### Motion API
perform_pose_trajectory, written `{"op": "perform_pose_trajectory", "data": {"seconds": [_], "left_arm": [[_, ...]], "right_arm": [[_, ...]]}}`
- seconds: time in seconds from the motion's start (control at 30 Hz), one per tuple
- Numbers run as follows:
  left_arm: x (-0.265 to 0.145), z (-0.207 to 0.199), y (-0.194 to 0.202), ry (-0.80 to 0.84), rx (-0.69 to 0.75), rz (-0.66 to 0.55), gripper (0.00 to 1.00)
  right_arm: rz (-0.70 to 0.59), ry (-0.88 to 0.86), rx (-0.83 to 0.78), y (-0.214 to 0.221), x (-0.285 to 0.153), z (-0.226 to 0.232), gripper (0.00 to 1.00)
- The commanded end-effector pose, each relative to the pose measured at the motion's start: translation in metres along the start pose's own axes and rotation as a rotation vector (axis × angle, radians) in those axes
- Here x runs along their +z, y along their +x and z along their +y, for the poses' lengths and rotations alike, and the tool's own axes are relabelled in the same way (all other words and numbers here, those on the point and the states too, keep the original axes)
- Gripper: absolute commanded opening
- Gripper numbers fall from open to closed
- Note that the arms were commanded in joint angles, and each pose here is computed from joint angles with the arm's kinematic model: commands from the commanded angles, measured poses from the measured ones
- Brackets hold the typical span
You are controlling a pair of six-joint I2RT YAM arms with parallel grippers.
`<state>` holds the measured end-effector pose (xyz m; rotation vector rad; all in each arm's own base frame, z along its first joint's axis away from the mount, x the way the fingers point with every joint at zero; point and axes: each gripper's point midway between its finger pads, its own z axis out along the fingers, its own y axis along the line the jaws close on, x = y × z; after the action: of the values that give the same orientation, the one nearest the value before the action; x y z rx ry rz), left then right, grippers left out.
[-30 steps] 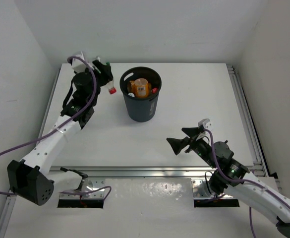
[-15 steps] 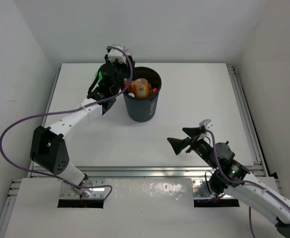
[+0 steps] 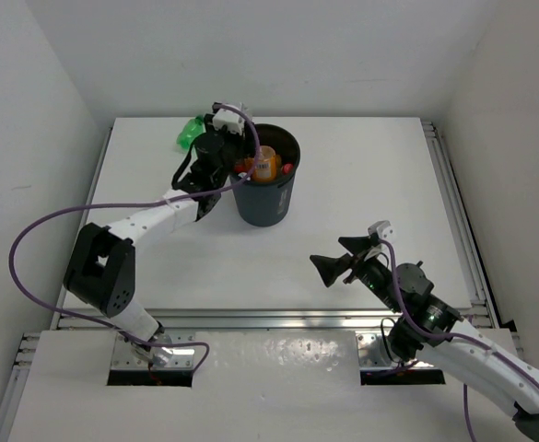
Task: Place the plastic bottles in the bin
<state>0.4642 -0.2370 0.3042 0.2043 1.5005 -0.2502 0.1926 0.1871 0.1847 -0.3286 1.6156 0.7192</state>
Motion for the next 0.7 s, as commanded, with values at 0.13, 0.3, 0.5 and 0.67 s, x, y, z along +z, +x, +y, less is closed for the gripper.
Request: {"op": "perform_pose_trajectory", "data": {"seconds": [0.13, 0.3, 0.5, 0.67], "left_arm": [[-0.013, -0.022, -0.033, 0.102, 0.008, -0.059, 0.93], [-0.029, -0.015, -0.054, 0.070, -0.007, -0.068, 1.00], [-0.051, 0.025, -0.097, -0.106, -0.114, -0.112, 0.99], [-0.017, 0.083, -0.090, -0.271, -0.128, -0.019, 0.99]], "right_arm": [[-0.044, -0.008, -0.007, -0.012, 0.003, 0.003, 0.98], [-0.058, -0.008, -0.007, -0.016, 0.002, 0.003, 0.98], [-0.048, -0.025, 0.008, -0.013, 0.002, 0.007, 0.98], [-0.050, -0.077, 0.029, -0.013, 0.002, 0.017, 0.98]]}}
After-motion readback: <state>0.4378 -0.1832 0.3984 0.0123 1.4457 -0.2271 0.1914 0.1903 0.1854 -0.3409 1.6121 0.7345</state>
